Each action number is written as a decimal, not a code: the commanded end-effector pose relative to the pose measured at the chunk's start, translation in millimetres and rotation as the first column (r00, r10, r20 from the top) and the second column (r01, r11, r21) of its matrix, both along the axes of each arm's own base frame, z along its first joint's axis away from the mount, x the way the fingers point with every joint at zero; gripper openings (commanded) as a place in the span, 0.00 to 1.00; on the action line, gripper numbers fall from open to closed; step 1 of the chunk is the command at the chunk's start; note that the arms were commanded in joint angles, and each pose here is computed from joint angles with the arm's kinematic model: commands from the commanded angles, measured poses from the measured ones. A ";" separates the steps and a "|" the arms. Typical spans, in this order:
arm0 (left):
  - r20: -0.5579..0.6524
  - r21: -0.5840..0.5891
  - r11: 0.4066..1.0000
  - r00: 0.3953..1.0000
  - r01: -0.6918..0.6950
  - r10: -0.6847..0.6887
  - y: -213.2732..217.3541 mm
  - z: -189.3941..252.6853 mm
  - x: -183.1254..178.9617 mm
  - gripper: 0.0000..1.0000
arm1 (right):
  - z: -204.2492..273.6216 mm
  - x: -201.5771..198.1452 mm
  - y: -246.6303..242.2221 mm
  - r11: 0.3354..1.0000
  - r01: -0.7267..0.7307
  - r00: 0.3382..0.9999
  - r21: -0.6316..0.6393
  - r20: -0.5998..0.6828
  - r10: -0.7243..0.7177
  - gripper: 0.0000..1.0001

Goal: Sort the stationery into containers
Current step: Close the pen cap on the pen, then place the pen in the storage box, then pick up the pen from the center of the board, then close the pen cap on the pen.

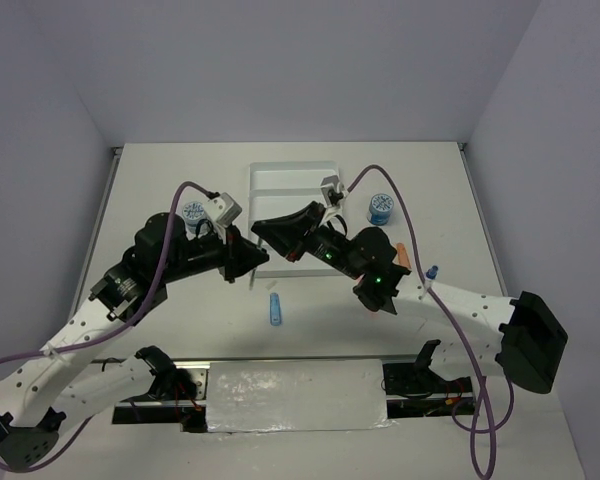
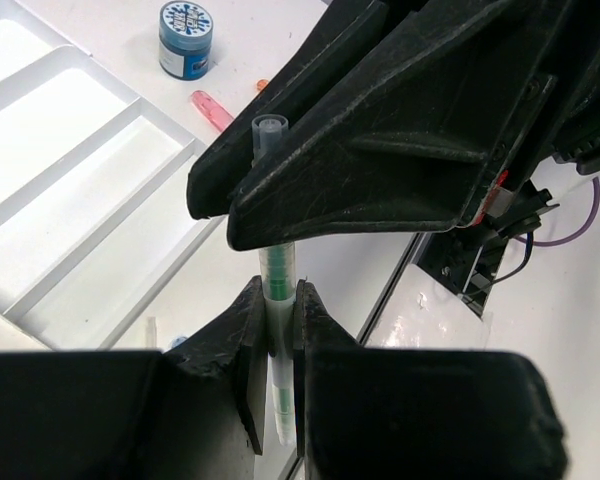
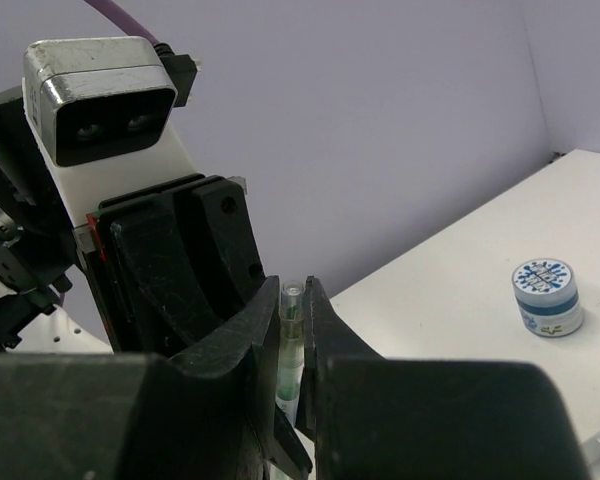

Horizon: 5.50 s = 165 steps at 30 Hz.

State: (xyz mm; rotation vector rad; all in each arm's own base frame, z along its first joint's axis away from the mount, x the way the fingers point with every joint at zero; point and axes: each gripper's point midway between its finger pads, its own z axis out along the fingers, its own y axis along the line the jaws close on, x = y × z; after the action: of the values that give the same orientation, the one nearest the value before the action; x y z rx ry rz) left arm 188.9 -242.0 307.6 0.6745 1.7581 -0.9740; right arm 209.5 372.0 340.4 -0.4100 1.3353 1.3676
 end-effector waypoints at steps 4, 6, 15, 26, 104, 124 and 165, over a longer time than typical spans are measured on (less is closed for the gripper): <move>0.618 -0.330 0.893 0.785 0.306 -0.041 1.8 208.7 -53.7 0.00 | -191.8 -46.3 -2.2 0.810 -0.261 0.929 -0.525 -0.364 0.063 0.00; 0.581 -0.301 0.913 0.812 0.277 -0.055 -6.0 190.4 -41.2 0.00 | -168.5 -38.1 -3.1 0.833 -0.225 0.940 -0.505 -0.338 0.049 0.00; 0.465 -0.178 0.977 0.885 0.119 -0.023 -31.3 71.3 16.3 0.00 | 18.9 35.4 -104.8 0.930 0.253 0.948 -0.267 -0.126 -0.294 0.47; 0.558 0.325 0.943 0.790 0.075 -0.255 -65.0 -28.5 95.6 0.00 | 68.0 48.6 -209.0 0.811 0.542 0.826 -0.223 -0.035 -0.562 0.79; -0.219 0.386 0.804 0.802 -0.452 0.556 30.3 -147.7 84.3 0.99 | -287.6 27.9 -225.1 0.389 -0.035 0.573 -0.921 -0.337 -0.747 0.77; -0.155 0.393 0.815 0.843 -0.426 0.516 19.8 -130.0 70.3 0.99 | -344.0 -12.7 -231.5 0.338 -0.293 0.451 -0.894 -0.441 -0.776 0.35; -0.206 0.685 0.719 0.915 -0.119 0.347 -17.7 -257.7 82.1 0.53 | -187.1 -33.9 -215.8 0.663 0.136 0.691 -0.736 -0.409 -0.596 0.00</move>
State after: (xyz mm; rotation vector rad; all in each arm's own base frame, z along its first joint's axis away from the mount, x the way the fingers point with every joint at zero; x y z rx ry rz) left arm 260.9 -257.1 49.3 0.7150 2.4649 -0.2605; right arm 178.3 153.0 146.7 -0.0375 2.3622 0.5793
